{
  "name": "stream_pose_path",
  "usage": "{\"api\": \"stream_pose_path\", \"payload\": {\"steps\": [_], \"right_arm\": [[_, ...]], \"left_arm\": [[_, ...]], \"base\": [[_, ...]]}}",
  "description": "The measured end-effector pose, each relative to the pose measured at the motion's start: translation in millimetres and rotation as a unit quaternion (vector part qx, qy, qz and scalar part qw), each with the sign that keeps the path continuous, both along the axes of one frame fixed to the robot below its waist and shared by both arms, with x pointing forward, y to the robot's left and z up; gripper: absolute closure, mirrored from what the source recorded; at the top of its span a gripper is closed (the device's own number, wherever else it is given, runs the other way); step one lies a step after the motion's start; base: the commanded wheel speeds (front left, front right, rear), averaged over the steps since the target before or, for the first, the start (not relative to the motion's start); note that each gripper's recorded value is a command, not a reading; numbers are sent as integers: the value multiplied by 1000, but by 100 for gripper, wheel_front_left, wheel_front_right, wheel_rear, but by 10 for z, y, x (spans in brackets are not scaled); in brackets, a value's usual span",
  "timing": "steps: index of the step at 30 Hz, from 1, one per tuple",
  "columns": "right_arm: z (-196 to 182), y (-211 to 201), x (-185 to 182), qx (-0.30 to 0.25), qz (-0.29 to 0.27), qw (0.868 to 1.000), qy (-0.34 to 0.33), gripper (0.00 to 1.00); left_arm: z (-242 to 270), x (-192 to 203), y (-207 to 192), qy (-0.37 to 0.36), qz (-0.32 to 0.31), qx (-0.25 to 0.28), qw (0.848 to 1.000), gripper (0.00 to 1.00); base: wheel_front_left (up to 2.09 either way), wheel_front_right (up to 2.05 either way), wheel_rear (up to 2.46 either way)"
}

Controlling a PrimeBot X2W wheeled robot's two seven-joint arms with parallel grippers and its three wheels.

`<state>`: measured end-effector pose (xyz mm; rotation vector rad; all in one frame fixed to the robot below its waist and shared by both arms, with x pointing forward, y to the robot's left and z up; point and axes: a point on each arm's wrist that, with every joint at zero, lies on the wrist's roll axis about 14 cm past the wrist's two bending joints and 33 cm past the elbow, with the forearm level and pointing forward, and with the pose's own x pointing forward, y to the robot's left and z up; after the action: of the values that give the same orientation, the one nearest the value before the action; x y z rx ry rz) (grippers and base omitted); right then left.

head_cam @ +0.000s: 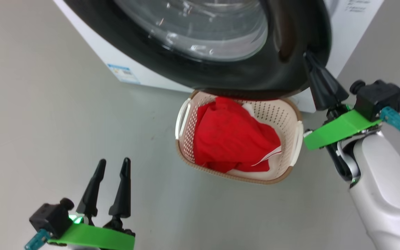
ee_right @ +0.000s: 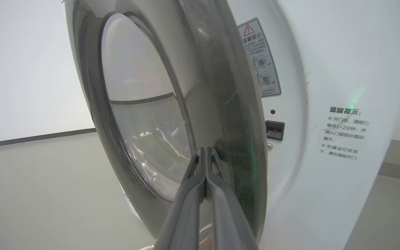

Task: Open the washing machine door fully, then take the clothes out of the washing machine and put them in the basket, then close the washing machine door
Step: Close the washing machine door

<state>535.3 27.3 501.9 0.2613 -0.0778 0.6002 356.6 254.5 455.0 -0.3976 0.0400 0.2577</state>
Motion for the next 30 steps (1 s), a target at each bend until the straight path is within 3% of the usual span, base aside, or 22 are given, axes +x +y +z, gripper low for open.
{"api": "stream_pose_path", "payload": {"steps": [20, 30], "right_arm": [[-65, 11, 648, 47, -26, 998, -12, 100], [-12, 1, 721, 66, -33, 997, -16, 100]], "left_arm": [[-201, 310, 11, 24, -6, 4, 1000, 0], [-217, 401, -9, 23, -12, 5, 1000, 0]], "base": [[0, 0, 0], [0, 0, 0]]}}
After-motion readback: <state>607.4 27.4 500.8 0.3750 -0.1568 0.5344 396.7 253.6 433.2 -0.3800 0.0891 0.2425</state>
